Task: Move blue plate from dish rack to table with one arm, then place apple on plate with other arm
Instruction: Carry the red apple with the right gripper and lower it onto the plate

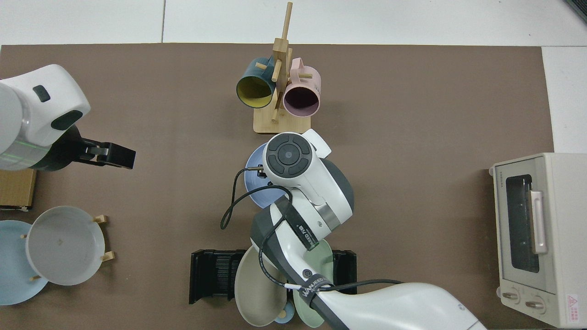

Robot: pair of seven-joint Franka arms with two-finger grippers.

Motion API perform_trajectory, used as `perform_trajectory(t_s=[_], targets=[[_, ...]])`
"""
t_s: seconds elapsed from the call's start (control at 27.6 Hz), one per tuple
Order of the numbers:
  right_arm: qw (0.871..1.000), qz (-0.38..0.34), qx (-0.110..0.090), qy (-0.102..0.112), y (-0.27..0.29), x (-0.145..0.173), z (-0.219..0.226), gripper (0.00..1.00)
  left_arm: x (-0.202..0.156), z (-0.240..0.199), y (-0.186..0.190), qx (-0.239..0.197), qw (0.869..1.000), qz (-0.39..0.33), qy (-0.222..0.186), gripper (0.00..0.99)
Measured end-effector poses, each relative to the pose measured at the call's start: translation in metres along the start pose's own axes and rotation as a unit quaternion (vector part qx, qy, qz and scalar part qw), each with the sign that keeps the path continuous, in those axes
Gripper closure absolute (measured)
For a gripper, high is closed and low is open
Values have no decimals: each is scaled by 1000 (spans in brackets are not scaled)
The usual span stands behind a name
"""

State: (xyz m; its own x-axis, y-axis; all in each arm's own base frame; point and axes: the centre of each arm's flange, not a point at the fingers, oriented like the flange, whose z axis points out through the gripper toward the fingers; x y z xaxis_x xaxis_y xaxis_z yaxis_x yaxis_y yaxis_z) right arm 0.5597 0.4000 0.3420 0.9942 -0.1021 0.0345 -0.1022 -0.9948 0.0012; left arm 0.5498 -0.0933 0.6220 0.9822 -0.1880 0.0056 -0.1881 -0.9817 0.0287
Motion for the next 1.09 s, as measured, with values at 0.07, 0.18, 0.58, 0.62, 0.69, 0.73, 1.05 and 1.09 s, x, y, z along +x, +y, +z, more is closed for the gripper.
perform_trajectory(t_s=[0.07,0.18,0.58,0.62,0.69,0.73,1.05,1.09], targets=[[1000,4,4,-1,-1,2,11,233,0,0,2,0,1000,2,0,4],[1000,10,9,-8,-2,3,18,233,-1,0,0,0,1000,0,-3,4],[1000,20,7,-21,3,12,-30,0,-5,-3,-36,1,1000,-21,-8,4],[1000,23,8,-20,8,15,-39,0,-5,-4,-37,1,1000,-21,-7,4],[999,27,12,-15,21,23,-60,0,-7,-5,-39,1,1000,-22,-7,0],[1000,25,15,-12,29,28,-70,0,-7,-6,-39,2,1000,-22,-6,0],[999,-37,29,18,136,85,-125,0,-11,-8,-49,1,999,-31,-10,0],[998,-44,28,20,146,90,-126,0,-11,-8,-49,1,999,-32,-10,0]])
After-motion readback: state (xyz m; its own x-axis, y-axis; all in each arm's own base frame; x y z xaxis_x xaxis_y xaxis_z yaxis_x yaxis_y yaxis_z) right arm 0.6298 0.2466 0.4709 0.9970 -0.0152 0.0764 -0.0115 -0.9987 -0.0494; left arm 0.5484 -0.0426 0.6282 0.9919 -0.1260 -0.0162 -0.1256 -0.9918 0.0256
